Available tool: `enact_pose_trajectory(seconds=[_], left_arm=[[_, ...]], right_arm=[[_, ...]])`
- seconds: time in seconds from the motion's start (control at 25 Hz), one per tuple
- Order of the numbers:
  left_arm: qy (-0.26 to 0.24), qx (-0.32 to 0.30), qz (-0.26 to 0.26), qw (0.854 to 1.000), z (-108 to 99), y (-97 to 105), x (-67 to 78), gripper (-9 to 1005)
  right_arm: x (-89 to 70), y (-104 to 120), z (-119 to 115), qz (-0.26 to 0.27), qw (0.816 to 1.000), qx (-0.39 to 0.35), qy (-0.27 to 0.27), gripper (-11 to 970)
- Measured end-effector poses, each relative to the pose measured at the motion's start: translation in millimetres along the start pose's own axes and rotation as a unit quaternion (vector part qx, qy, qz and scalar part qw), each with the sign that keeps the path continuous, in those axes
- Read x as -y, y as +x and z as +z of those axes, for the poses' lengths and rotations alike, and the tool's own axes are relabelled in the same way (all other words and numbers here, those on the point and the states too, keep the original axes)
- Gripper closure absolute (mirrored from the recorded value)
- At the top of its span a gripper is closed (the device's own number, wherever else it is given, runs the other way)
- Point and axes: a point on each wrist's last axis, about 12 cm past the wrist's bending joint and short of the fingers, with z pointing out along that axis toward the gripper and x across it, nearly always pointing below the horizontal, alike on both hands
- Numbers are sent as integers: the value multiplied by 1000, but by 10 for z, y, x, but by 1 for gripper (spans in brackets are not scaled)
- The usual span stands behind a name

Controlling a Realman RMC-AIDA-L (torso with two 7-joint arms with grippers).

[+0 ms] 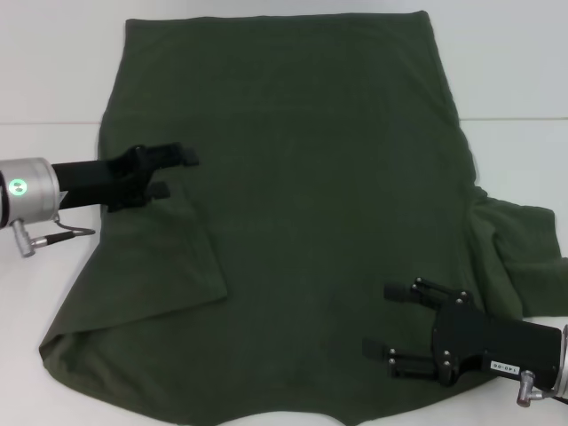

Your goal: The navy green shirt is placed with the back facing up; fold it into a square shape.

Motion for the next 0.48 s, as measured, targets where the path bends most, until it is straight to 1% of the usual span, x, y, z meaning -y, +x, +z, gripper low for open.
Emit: enact_pose_trajectory(seconds=[0.04,0.12,0.2,0.28,0.36,0.48], left_arm=[[2,3,7,1000,-34,7,-27,144],[17,7,38,999,-125,44,-71,144],[40,16,88,995,-238,93,-101,144],[72,29,154,985,-363,174,-117,144],[103,54,243,963,-518,303,-141,143],[117,82,383,912,-715,547,-210,143]], right_arm=[[1,-1,-1,0,1000,0,0,36],[4,-3,-1,0,1000,1,1,36],[8,-7,-3,-1,1000,1,1,37],[21,-16,-14,-3,1000,1,4,37],[41,-27,-33,-6,1000,1,8,37],[97,-64,-82,-8,1000,1,22,37]])
